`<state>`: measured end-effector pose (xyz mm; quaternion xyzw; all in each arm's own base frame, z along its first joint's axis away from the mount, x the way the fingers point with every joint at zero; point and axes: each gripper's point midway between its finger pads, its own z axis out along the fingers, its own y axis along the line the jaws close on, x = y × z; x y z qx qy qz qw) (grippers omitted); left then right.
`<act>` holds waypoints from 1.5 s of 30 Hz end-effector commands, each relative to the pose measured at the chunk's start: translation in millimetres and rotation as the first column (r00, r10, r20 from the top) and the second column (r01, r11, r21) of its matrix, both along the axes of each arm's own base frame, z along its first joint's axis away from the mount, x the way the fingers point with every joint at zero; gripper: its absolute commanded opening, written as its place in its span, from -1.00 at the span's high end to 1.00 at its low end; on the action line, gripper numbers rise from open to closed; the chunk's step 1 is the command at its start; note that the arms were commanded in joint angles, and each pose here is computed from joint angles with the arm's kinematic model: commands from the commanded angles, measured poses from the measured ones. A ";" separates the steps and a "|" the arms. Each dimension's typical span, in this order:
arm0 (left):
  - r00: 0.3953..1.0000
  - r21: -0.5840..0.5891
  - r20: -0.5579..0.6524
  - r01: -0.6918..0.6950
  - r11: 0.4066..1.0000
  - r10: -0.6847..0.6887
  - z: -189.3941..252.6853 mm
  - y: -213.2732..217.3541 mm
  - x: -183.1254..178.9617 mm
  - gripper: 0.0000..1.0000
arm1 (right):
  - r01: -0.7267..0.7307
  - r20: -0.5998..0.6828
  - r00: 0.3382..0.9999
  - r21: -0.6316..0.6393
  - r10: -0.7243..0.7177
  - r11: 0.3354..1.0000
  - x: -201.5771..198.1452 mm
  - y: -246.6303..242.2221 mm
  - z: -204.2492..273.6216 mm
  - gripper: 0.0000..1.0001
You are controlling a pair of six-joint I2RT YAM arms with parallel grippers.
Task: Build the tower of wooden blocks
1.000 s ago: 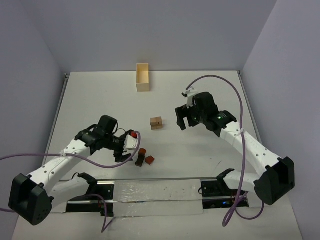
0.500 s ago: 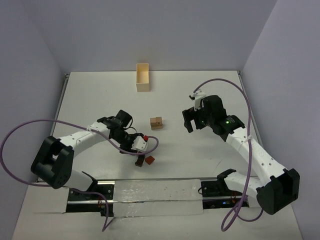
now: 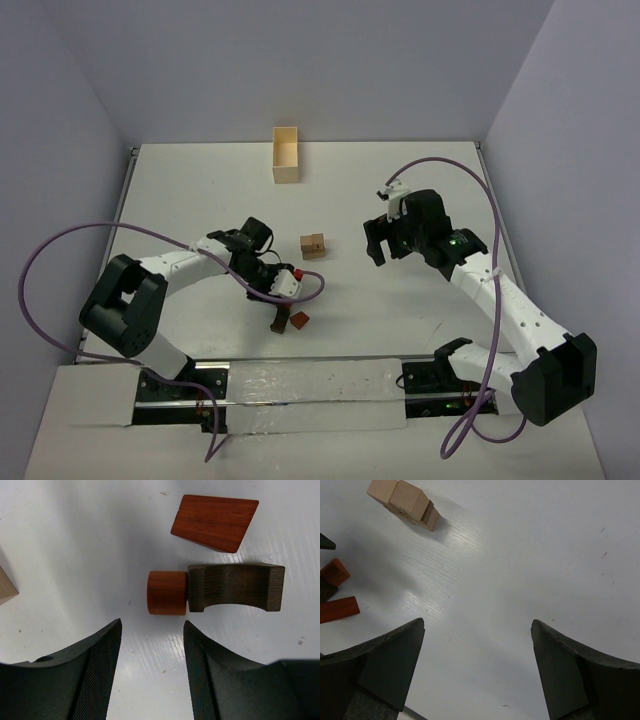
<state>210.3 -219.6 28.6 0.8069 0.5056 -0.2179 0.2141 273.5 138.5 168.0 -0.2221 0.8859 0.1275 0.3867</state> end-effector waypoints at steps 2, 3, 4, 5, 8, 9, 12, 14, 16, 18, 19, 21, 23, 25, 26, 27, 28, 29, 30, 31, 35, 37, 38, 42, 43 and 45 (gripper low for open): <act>0.999 -0.089 0.011 0.051 0.995 -0.050 13.4 -26.7 3.8 -0.19 | 0.003 0.021 1.000 0.017 -0.003 1.000 6.1 0.0 10.0 -0.88; 0.999 -0.090 0.007 0.053 0.994 -0.053 12.6 -28.2 3.0 -0.19 | 0.003 0.021 1.000 0.017 -0.004 1.000 6.1 -0.3 10.0 -0.88; 0.998 -0.090 0.003 0.061 0.994 -0.061 11.6 -30.2 0.4 -0.20 | 0.004 0.021 1.000 0.017 -0.004 1.000 6.0 -0.5 10.1 -0.88; 0.998 -0.089 -0.004 0.069 0.994 -0.069 10.1 -32.1 -3.2 -0.20 | 0.004 0.022 1.000 0.016 -0.005 1.000 5.5 -0.8 10.1 -0.88; 0.996 -0.076 -0.014 0.090 0.993 -0.091 3.7 -34.7 -11.6 -0.20 | 0.009 0.025 1.000 0.016 -0.009 1.000 5.9 -2.5 10.3 -0.88; 0.995 -0.068 -0.009 0.094 0.993 -0.095 2.0 -34.8 -12.6 -0.20 | 0.009 0.024 1.000 0.016 -0.009 1.000 5.9 -2.4 10.2 -0.88; 0.995 -0.060 -0.006 0.097 0.993 -0.098 0.4 -36.1 -13.7 -0.20 | 0.010 0.026 1.000 0.018 -0.010 1.000 6.7 -2.6 10.5 -0.88; 0.996 -0.053 -0.017 0.090 0.995 -0.091 -0.3 -36.3 -13.2 -0.19 | 0.009 0.024 1.000 0.018 -0.009 1.000 6.7 -2.4 10.1 -0.88; 0.996 -0.045 -0.028 0.084 0.995 -0.085 -1.4 -36.8 -12.4 -0.17 | 0.011 0.026 1.000 0.018 -0.011 1.000 7.2 -2.7 10.3 -0.88; 0.996 -0.034 -0.036 0.078 0.996 -0.079 -2.3 -36.5 -11.9 -0.10 | 0.010 0.028 1.000 0.018 -0.011 1.000 7.3 -2.7 10.8 -0.87; 0.996 -0.029 -0.039 0.076 0.997 -0.077 -3.1 -35.6 -11.9 -0.08 | 0.009 0.028 1.000 0.018 -0.009 1.000 7.2 -2.5 10.8 -0.87; 0.996 -0.016 -0.047 0.076 0.997 -0.076 -6.0 -32.9 -13.8 -0.03 | 0.010 0.030 1.000 0.018 -0.011 1.000 6.8 -3.2 11.0 -0.88; 0.997 -0.016 -0.043 0.069 0.997 -0.070 -5.9 -32.6 -13.4 -0.02 | 0.008 0.027 1.000 0.017 -0.009 1.000 6.3 -3.2 9.8 -0.87; 0.997 -0.010 -0.038 0.068 0.998 -0.068 -6.3 -32.0 -12.7 -0.01 | 0.009 0.027 1.000 0.020 -0.009 1.000 6.5 -3.0 10.0 -0.87; 0.997 -0.006 -0.037 0.064 0.998 -0.064 -6.4 -31.9 -11.7 0.01 | 0.007 0.026 1.000 0.021 -0.007 1.000 6.3 -2.6 9.8 -0.87; 0.998 -0.002 -0.033 0.059 0.998 -0.059 -5.9 -32.0 -9.8 0.05 | 0.006 0.024 1.000 0.021 -0.007 1.000 6.4 -2.4 9.3 -0.87; 0.998 0.002 -0.034 0.052 0.999 -0.051 -5.5 -31.8 -9.1 0.11 | 0.006 0.026 1.000 0.023 -0.006 1.000 6.6 -1.8 10.4 -0.86; 0.998 0.001 -0.029 0.047 0.999 -0.047 -3.7 -32.5 -7.5 0.14 | 0.006 0.027 1.000 0.024 -0.006 1.000 6.9 -1.7 11.1 -0.86; 0.999 -0.002 -0.026 0.042 0.999 -0.042 -0.9 -33.3 -6.1 0.18 | 0.005 0.028 1.000 0.023 -0.005 1.000 6.5 -1.9 11.6 -0.86; 0.999 -0.006 -0.027 0.026 1.000 -0.026 2.3 -34.3 -4.6 0.28 | 0.004 0.032 0.999 0.023 -0.004 1.000 6.9 -1.8 13.2 -0.86; 0.998 -0.037 -0.022 -0.067 0.997 0.067 28.2 -46.8 8.0 0.67 | 0.002 0.044 0.999 0.020 -0.003 1.000 7.7 -2.9 17.9 -0.86; 0.990 -0.064 -0.045 -0.136 0.989 0.133 53.2 -56.4 14.4 0.83 | -0.004 0.055 0.998 0.009 0.003 1.000 8.7 -4.0 21.5 -0.86; 0.985 -0.076 -0.051 -0.165 0.983 0.162 64.6 -59.9 17.0 0.87 | -0.004 0.057 0.998 0.004 0.004 1.000 9.0 -4.5 22.8 -0.86; 0.968 -0.099 -0.057 -0.250 0.963 0.246 105.0 -69.0 26.1 0.89 | -0.003 0.076 0.997 -0.026 0.005 1.000 12.0 -9.5 29.5 -0.86; 0.963 -0.101 -0.057 -0.268 0.958 0.264 117.0 -71.7 30.1 0.88 | 0.007 0.091 0.996 -0.041 -0.003 0.999 14.8 -13.3 33.7 -0.86; 0.951 -0.071 -0.076 -0.305 0.950 0.300 123.3 -69.8 31.4 0.87 | 0.022 0.113 0.993 -0.060 -0.015 0.998 19.2 -19.2 39.3 -0.87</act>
